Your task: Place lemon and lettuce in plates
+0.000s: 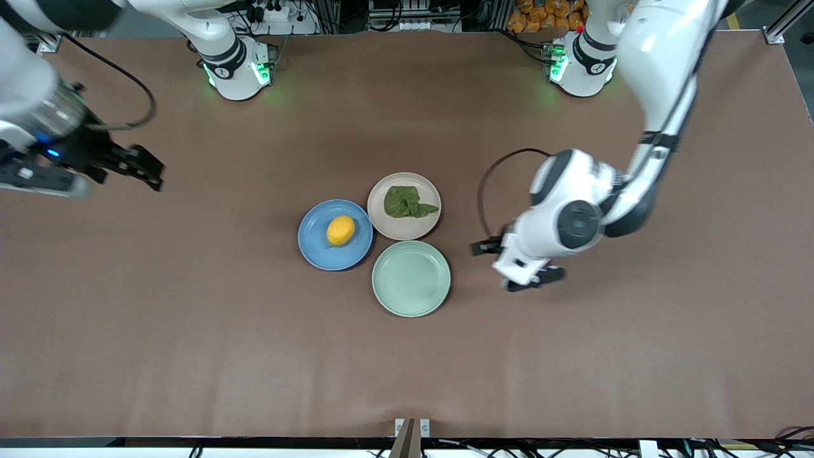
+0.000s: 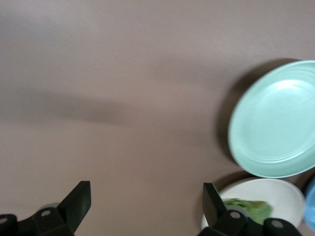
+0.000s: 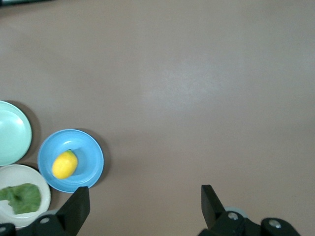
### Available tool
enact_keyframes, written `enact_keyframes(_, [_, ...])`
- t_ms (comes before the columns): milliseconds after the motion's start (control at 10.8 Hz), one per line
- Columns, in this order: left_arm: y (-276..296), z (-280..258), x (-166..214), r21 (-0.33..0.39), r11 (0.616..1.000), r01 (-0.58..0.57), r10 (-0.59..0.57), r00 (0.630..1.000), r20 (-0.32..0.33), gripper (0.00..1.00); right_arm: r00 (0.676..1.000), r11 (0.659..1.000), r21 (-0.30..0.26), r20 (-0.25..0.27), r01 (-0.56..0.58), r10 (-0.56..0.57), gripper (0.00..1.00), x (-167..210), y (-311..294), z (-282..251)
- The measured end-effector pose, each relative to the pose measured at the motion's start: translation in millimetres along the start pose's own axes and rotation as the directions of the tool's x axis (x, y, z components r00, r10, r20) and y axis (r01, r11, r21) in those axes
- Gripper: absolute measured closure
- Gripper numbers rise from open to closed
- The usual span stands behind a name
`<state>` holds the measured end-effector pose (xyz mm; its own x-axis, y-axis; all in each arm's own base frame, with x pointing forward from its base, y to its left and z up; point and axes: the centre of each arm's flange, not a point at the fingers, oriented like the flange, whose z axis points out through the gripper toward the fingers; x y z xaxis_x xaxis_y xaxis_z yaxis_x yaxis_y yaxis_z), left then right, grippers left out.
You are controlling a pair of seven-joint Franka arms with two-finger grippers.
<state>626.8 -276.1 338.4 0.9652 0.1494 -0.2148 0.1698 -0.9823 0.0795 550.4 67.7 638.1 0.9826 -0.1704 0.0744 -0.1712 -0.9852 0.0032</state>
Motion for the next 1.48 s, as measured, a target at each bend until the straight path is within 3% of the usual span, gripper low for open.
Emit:
enact_keyframes(278, [-49, -64, 5, 0.07, 0.994, -0.08, 0.082, 0.996, -0.03, 0.0, 0.996, 0.996, 0.021, -0.016, 0.088, -0.087, 0.0, -8, 42, -25])
enact_keyframes(741, [-127, -157, 17, 0.088, 0.985, -0.149, 0.158, 0.981, -0.112, 0.0, 0.986, 0.986, 0.019, 0.004, 0.169, -0.169, 0.0, -9, 77, -17])
enact_keyframes(1296, [-176, -243, -21, 0.118, 0.991, -0.065, 0.088, 0.975, -0.202, 0.0, 0.98, 0.98, 0.02, 0.011, 0.196, -0.197, 0.0, -10, 84, -4])
enact_keyframes(1481, [-187, -253, -31, 0.128, 0.991, -0.046, 0.07, 0.98, -0.185, 0.0, 0.979, 0.979, 0.021, 0.012, 0.203, -0.204, 0.0, -10, 80, -1])
